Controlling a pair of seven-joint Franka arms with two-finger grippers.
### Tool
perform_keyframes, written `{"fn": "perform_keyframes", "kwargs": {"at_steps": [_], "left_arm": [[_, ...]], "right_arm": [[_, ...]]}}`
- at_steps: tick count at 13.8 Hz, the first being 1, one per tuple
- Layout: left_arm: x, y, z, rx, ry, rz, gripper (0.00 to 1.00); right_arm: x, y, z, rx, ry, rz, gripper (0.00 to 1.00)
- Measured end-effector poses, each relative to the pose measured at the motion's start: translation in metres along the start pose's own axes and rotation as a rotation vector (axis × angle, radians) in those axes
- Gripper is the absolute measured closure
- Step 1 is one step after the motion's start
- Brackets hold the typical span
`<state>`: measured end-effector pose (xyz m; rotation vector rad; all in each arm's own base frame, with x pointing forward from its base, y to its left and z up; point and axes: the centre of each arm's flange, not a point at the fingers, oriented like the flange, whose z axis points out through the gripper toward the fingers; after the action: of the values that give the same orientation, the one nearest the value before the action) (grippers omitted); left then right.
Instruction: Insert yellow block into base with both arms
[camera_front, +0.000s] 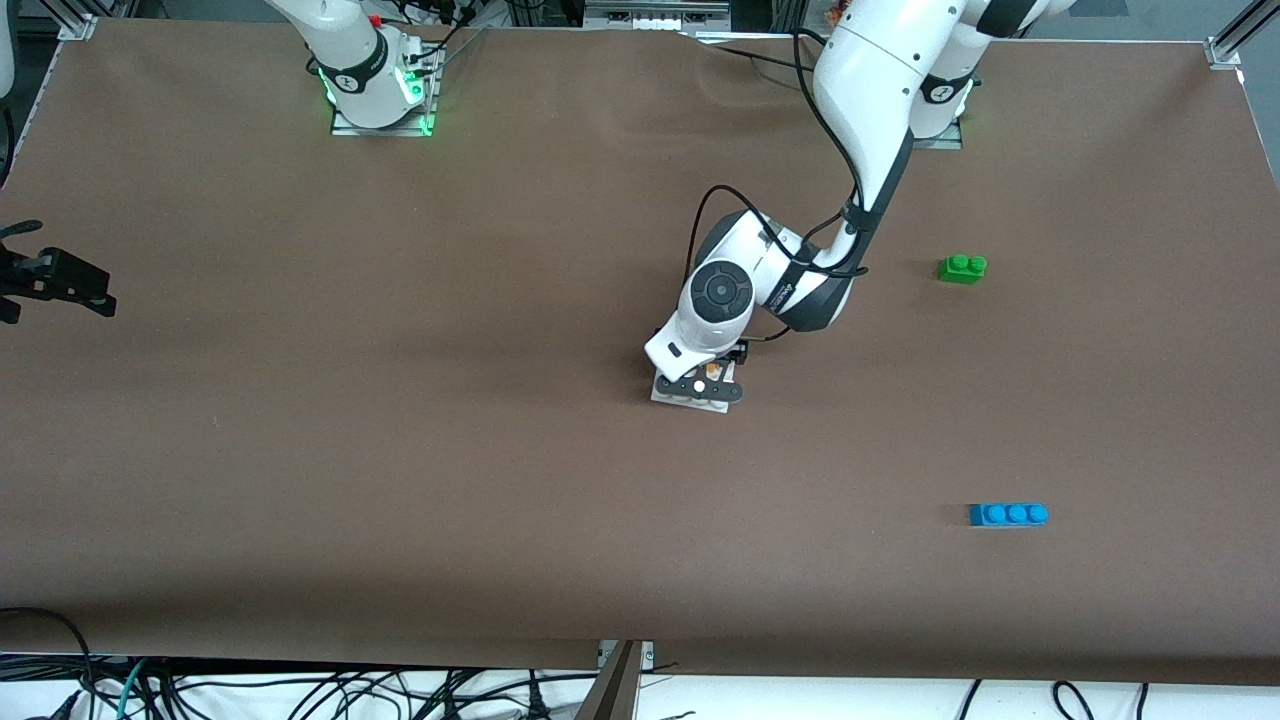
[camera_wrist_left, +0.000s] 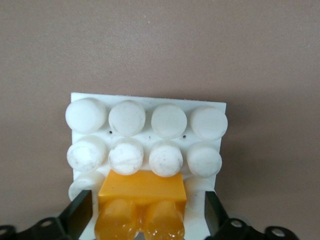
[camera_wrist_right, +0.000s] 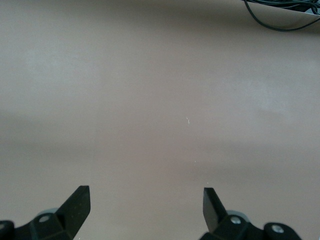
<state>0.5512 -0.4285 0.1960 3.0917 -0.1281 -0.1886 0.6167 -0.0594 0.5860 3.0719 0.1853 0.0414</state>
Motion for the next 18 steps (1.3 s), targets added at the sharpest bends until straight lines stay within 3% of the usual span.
{"fn": "perform_keyframes", "kwargs": {"at_steps": [5, 10, 14, 18], "left_arm": [[0.003, -0.001, -0.016, 0.001, 0.004, -0.027, 0.0], [0.012, -0.036, -0.131, -0.01, 0.02, -0.103, 0.0], [0.018, -0.128, -0.236, -0.017, 0.03, -0.202, 0.0], [0.022, -0.255, -0.307, -0.026, 0.063, -0.16, 0.0]], "right_arm": [[0.0, 0.002, 0.0, 0.0, 0.0, 0.003, 0.0], [0.0, 0.002, 0.001, 0.0, -0.002, 0.003, 0.0], [0.0, 0.002, 0.001, 0.0, -0.002, 0.003, 0.0], [0.0, 0.002, 0.001, 0.0, -0.002, 0.003, 0.0]]}}
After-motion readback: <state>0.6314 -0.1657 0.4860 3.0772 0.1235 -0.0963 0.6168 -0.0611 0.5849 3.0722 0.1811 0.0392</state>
